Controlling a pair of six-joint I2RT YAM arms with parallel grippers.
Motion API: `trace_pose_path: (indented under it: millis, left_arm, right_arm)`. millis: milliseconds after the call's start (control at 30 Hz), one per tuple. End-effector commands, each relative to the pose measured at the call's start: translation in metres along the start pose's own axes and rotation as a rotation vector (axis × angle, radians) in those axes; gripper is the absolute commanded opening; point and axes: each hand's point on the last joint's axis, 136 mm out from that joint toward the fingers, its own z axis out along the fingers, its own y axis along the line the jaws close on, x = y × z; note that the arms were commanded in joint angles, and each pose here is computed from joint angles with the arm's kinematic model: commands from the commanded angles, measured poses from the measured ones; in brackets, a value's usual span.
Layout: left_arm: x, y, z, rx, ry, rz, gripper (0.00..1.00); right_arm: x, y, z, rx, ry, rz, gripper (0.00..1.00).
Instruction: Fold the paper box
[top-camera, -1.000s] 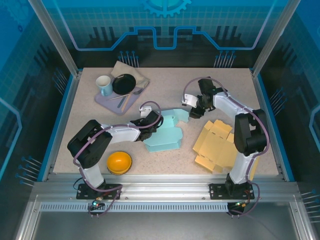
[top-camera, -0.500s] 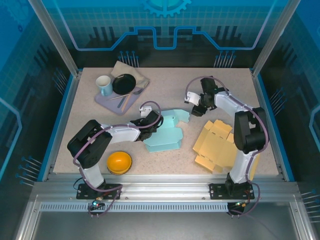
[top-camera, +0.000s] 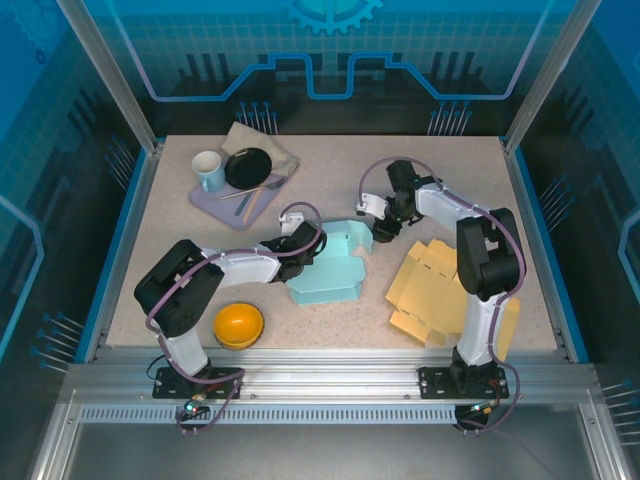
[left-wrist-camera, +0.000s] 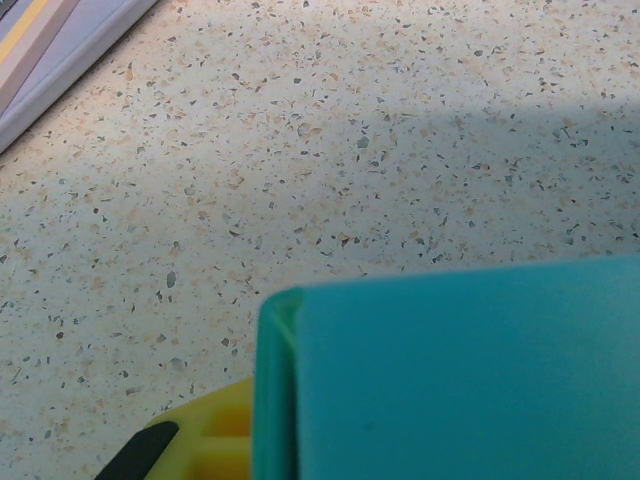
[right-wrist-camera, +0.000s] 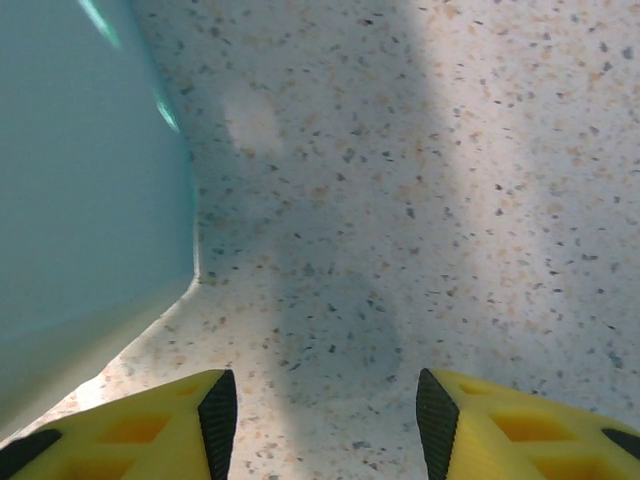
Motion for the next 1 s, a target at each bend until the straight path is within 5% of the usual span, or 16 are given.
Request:
trace_pose_path:
  millis: [0,400,967]
  left_arm:
    - [0.022,0.007,-0.001,-0.009,0.070,0.059,0.13]
    - [0.023,0.005,0.000,-0.006,0.075,0.055,0.14]
    - [0.022,0.004,-0.002,0.004,0.074,0.051,0.13]
  right_arm:
    - [-0.009,0.016,-0.010,-0.068,-0.042,-0.017,0.53]
    - [-0.021,0.035,-0.033,-0.122,-0.147,-0.030,0.55]
    - [-0.045,0.045,-0.018,-0.157,-0.177,-0.004,0.59]
